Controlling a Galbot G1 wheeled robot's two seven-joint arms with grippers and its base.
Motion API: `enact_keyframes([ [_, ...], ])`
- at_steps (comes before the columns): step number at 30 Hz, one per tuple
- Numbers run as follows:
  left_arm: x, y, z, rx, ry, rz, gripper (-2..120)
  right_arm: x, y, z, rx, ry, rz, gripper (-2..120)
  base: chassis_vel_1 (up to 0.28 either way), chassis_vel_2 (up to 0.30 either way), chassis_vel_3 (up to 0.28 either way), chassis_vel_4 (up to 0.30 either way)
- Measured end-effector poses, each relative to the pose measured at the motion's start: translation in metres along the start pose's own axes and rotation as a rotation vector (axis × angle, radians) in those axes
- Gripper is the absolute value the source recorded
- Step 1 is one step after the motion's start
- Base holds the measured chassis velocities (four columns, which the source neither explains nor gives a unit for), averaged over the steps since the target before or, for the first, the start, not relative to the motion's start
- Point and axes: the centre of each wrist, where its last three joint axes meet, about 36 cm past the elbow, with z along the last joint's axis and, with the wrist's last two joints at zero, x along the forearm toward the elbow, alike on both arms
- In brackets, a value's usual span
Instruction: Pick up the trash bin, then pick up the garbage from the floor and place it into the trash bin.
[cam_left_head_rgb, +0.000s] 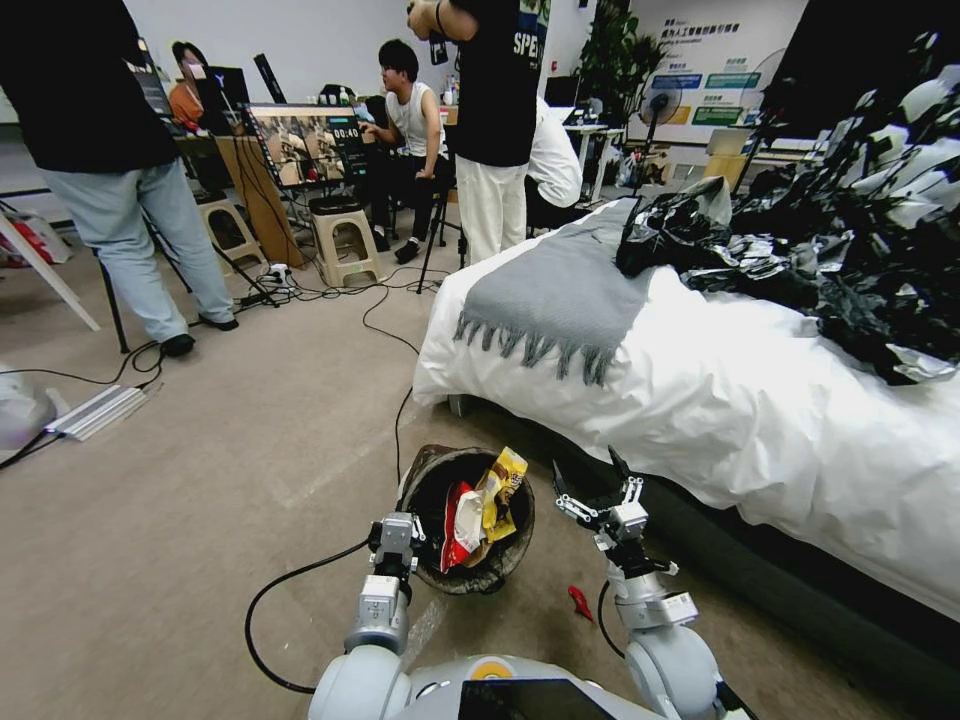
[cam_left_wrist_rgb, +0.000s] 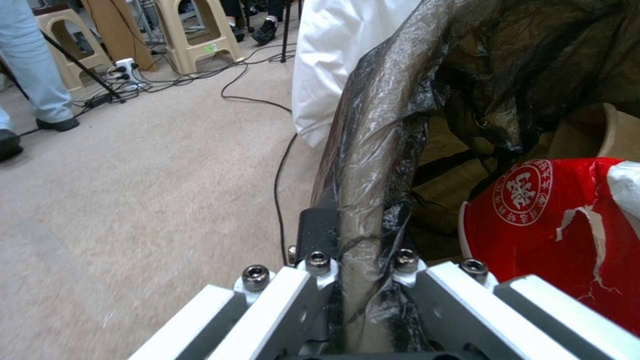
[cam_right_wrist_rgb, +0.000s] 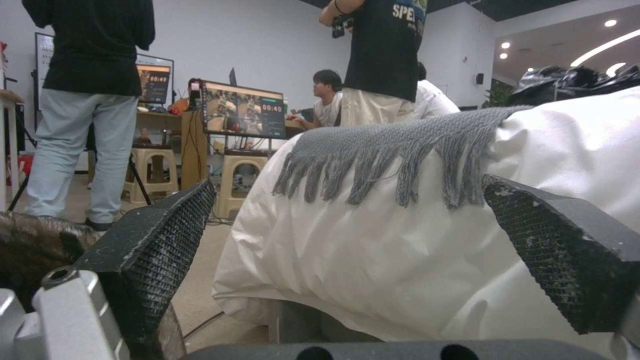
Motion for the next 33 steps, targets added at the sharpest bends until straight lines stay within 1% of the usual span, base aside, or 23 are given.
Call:
enact_keyframes([
  [4, 0.000, 0.000, 0.000, 0.000, 0.000, 0.000, 0, -0.002, -0.002, 0.001, 0.005, -0.007, 0.003, 100, 0.076, -0.087, -0.068, 0.084],
  [12, -0.001, 0.002, -0.001, -0.001, -0.005, -0.004, 0, -0.004, -0.006, 0.003, 0.036, -0.021, 0.006, 100, -0.019, 0.022, 0.013, -0.020],
  [16, -0.001, 0.003, -0.002, 0.000, -0.008, -0.007, 0, -0.005, -0.009, 0.002, 0.058, 0.008, 0.016, 100, 0.000, 0.000, 0.000, 0.000],
  [19, -0.003, 0.005, -0.003, 0.003, -0.015, -0.012, 0, -0.006, -0.011, 0.002, 0.055, 0.098, 0.019, 100, 0.000, 0.000, 0.000, 0.000],
  [20, -0.003, 0.005, -0.003, 0.003, -0.015, -0.012, 0, -0.006, -0.011, 0.002, 0.055, 0.098, 0.019, 100, 0.000, 0.000, 0.000, 0.000],
  [22, -0.004, 0.006, -0.005, 0.006, -0.019, -0.015, 0, -0.007, -0.010, 0.004, 0.036, 0.172, 0.028, 100, 0.000, 0.000, 0.000, 0.000],
  [23, -0.004, 0.006, -0.005, 0.006, -0.019, -0.015, 0, -0.007, -0.010, 0.004, 0.036, 0.172, 0.028, 100, 0.000, 0.000, 0.000, 0.000],
  [25, -0.004, 0.008, -0.005, 0.006, -0.021, -0.018, 0, -0.007, -0.010, 0.006, 0.017, 0.287, 0.042, 100, 0.000, 0.000, 0.000, 0.000],
  [26, -0.004, 0.008, -0.005, 0.006, -0.021, -0.018, 0, -0.007, -0.010, 0.006, 0.017, 0.287, 0.042, 100, 0.000, 0.000, 0.000, 0.000],
  [29, -0.004, 0.009, -0.006, 0.005, -0.025, -0.017, 0, -0.003, -0.012, 0.026, 0.013, 0.455, 0.039, 100, 0.000, 0.000, 0.000, 0.000],
  [30, -0.004, 0.009, -0.006, 0.005, -0.025, -0.017, 0, -0.003, -0.012, 0.026, 0.013, 0.455, 0.039, 100, 0.000, 0.000, 0.000, 0.000],
  [32, -0.005, 0.009, -0.006, 0.005, -0.026, -0.018, 0, 0.003, -0.015, 0.038, 0.013, 0.539, 0.030, 100, 0.000, 0.000, 0.000, 0.000],
  [33, -0.005, 0.009, -0.006, 0.005, -0.026, -0.018, 0, 0.003, -0.015, 0.038, 0.013, 0.539, 0.030, 100, 0.000, 0.000, 0.000, 0.000],
])
